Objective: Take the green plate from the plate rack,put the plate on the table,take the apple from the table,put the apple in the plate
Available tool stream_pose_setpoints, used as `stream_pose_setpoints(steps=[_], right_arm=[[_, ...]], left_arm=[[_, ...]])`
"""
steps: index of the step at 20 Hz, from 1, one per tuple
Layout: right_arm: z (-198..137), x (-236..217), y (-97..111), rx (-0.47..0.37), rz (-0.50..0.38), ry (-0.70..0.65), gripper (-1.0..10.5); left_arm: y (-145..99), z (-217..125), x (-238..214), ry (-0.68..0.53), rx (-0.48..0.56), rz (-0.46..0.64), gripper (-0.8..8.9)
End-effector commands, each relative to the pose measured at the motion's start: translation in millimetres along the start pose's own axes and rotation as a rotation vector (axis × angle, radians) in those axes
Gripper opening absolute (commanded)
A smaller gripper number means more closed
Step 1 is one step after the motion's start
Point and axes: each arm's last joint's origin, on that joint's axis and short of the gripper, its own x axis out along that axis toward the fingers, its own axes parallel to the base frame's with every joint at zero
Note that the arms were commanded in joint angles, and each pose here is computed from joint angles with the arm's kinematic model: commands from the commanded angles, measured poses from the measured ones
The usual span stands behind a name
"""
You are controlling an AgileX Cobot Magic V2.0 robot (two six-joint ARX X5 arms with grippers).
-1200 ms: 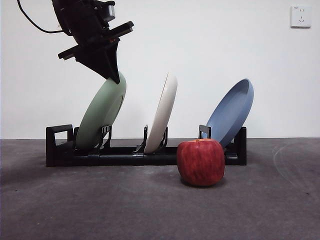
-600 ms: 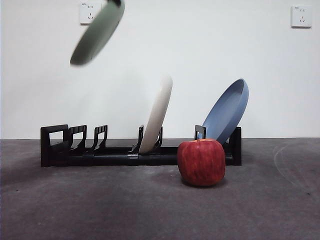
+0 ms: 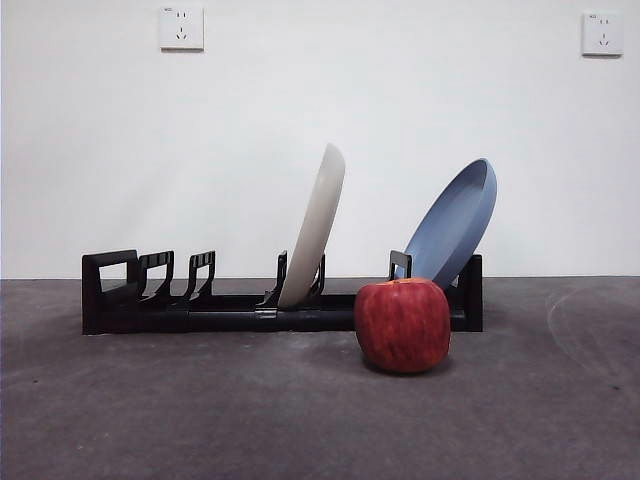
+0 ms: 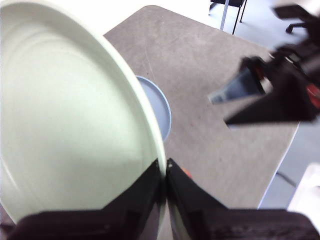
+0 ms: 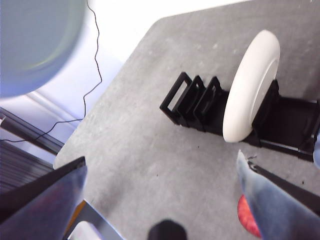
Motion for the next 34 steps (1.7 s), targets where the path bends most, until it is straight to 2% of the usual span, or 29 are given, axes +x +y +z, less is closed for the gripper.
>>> stream_pose_setpoints(steps=[1, 4, 8, 10, 12, 15, 21, 25, 28, 32, 34], right_arm=[[0.2, -0.7, 0.7, -0.02, 0.0, 0.004, 5.0], [-1.3, -0.9, 0.2, -0.023, -0.006, 0.018, 5.0], [-2.1, -0.9, -0.3, -0.02, -0.018, 0.023, 5.0], [-2.1, -0.9, -0.3, -0.02, -0.018, 0.023, 5.0], [-2.1, -0.9, -0.3, -0.017, -0.018, 0.023, 5.0], [-2.8, -0.9, -0.5, -0.013, -0.021, 0.029, 5.0], [-6.2, -1.1, -1.5, 0.005, -0.03, 0.061, 5.0], [-6.3, -1.1, -1.5, 0.003, -0.03, 0.061, 5.0], [-6.3, -1.1, -1.5, 0.002, -0.03, 0.061, 5.0], [-6.3, -1.1, -1.5, 0.0, -0.03, 0.061, 5.0], [-6.3, -1.1, -1.5, -0.005, -0.03, 0.062, 5.0]], left_arm=[[-16.7, -31.4, 1.6, 0.099, 0.006, 0.037, -0.13], [-33.0, -85.2, 10.3, 0.243, -0.033, 0.061, -0.13], [-48.1, -159.6, 46.7, 0.42, -0.076, 0.215, -0.13], [-55.7, -189.9, 72.7, 0.457, -0.065, 0.28, -0.13], [-63.5, -209.5, 100.7, 0.433, -0.066, 0.273, -0.13], [-73.0, -223.7, 137.5, 0.398, -0.079, 0.252, -0.12], [-86.8, -230.9, 193.0, 0.444, 0.031, 0.239, -0.13], [-84.1, -241.6, 223.3, 0.506, 0.056, 0.236, -0.13], [-76.0, -249.2, 243.7, 0.55, 0.044, 0.183, -0.13], [-63.2, -256.3, 255.2, 0.618, -0.047, 0.039, -0.13], [-60.0, -255.8, 255.4, 0.62, -0.072, 0.011, 0.05]])
